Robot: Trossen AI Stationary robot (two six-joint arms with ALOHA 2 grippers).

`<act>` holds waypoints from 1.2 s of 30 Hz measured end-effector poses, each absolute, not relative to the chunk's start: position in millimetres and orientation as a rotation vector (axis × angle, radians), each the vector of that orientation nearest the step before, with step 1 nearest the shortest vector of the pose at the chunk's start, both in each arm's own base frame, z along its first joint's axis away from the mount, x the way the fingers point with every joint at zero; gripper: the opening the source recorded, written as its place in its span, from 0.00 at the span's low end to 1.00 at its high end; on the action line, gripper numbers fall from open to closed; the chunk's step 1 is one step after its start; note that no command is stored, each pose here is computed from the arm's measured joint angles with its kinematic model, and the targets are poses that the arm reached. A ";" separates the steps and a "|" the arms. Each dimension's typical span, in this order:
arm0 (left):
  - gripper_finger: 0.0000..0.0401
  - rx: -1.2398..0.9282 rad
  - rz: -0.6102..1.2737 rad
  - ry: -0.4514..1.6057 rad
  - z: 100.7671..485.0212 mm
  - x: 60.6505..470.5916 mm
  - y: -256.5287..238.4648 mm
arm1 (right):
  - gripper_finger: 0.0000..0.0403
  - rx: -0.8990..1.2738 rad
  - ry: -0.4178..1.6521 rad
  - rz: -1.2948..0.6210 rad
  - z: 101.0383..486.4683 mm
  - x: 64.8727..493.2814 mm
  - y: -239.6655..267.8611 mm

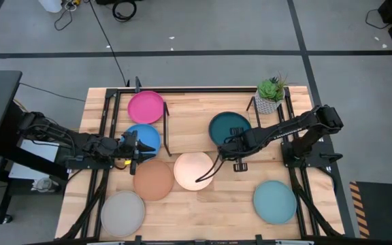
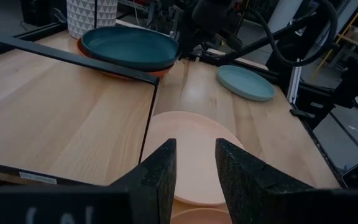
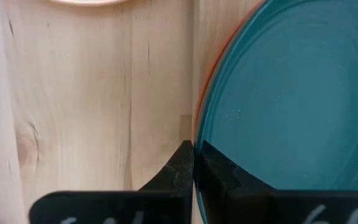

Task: Place and stack plates onto a shelf
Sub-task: Stack the dark green plate on top of the orange plate on the shelf, then put the light orange plate on the shelf

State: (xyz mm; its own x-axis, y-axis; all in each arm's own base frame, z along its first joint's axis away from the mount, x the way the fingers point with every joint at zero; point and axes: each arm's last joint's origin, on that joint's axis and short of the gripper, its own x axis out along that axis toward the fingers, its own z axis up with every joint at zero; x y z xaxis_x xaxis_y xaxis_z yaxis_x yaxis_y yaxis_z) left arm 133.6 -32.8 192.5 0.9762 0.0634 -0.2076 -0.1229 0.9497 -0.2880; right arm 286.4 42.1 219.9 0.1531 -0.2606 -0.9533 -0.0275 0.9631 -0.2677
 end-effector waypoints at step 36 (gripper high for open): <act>0.30 -0.314 0.091 0.176 194.7 134.1 -32.9 | 0.26 -0.491 1.148 0.169 203.2 321.4 132.2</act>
State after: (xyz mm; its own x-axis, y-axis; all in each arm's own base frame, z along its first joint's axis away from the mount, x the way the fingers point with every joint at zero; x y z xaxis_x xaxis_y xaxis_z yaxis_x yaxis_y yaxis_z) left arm 134.1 -32.9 194.7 0.9806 0.0617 -0.1860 -0.1162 0.9473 -0.2985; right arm 321.4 132.2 203.2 0.4112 -0.1189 -0.9037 -0.3741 0.8821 -0.2863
